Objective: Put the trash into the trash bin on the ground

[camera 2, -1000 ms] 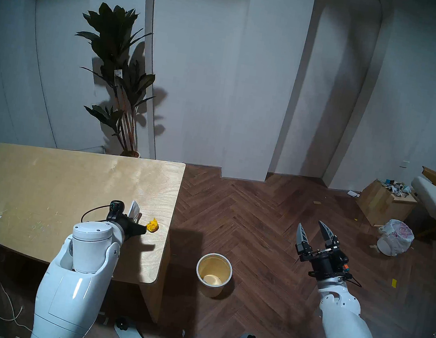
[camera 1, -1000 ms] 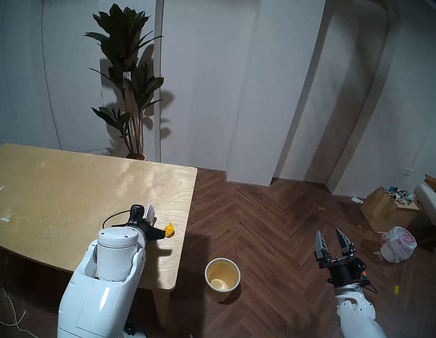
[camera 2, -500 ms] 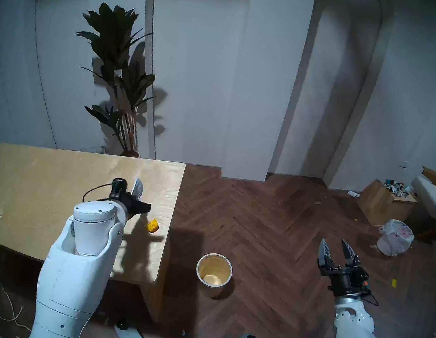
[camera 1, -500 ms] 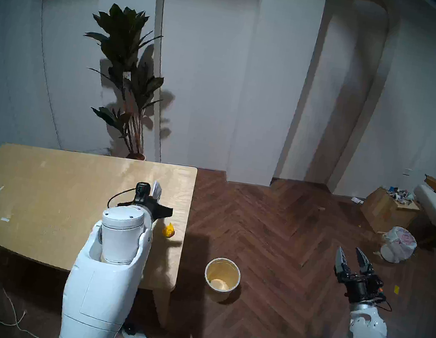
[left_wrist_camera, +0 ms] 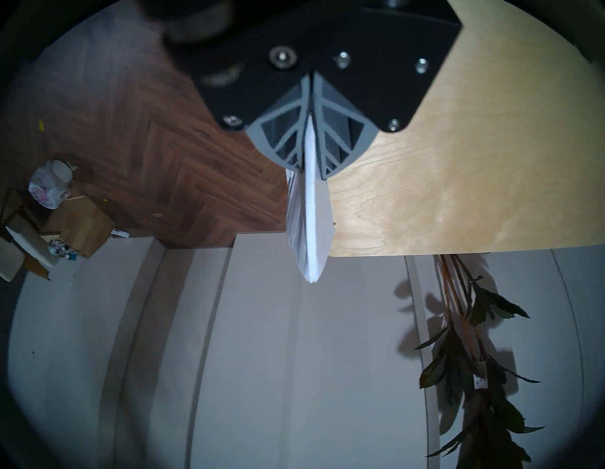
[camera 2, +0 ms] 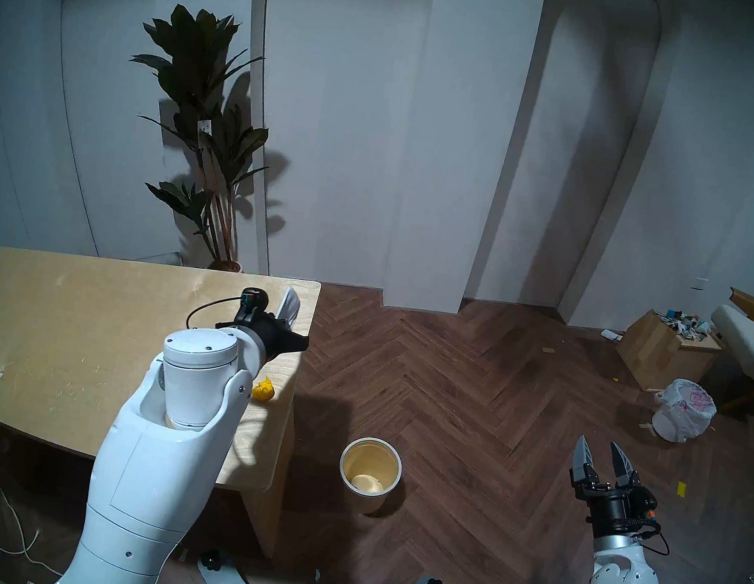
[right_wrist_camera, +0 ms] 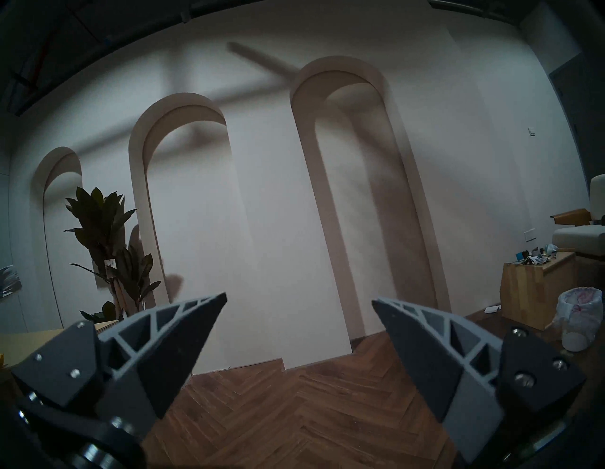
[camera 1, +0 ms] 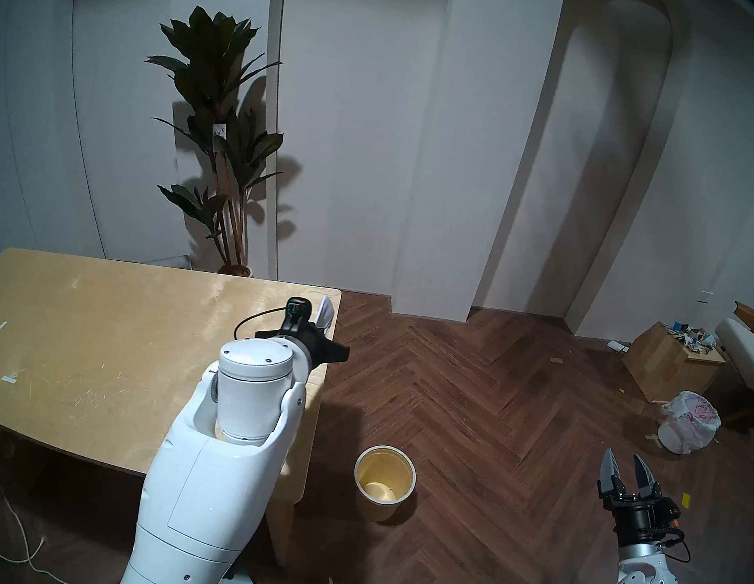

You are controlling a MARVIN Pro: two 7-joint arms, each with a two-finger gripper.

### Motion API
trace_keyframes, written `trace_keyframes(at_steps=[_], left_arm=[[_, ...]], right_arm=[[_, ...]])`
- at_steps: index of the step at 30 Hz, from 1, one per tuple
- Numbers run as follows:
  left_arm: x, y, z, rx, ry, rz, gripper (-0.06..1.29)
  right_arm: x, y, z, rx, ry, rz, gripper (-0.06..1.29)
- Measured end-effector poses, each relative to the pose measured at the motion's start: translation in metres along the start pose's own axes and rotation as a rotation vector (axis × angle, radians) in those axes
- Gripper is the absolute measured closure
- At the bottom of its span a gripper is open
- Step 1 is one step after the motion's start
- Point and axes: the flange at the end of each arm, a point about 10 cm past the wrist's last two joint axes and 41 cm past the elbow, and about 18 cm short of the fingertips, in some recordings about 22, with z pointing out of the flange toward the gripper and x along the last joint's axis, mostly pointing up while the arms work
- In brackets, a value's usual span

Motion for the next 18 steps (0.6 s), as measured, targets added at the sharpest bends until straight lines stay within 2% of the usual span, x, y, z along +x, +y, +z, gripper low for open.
trace_keyframes(at_steps=[11,18], left_arm=[[-0.005,0.04,0.027,-0.113,-0.047,0.029,1.26],[-0.014,0.07,0.046,-0.183,-0.087,0.059,1.26]], right_arm=[[0.008,-0.005,-0.008,-0.018,-0.013,0.061,0.0],[-0.002,-0.007,-0.016,-0.072,-0.068,0.14,0.0]])
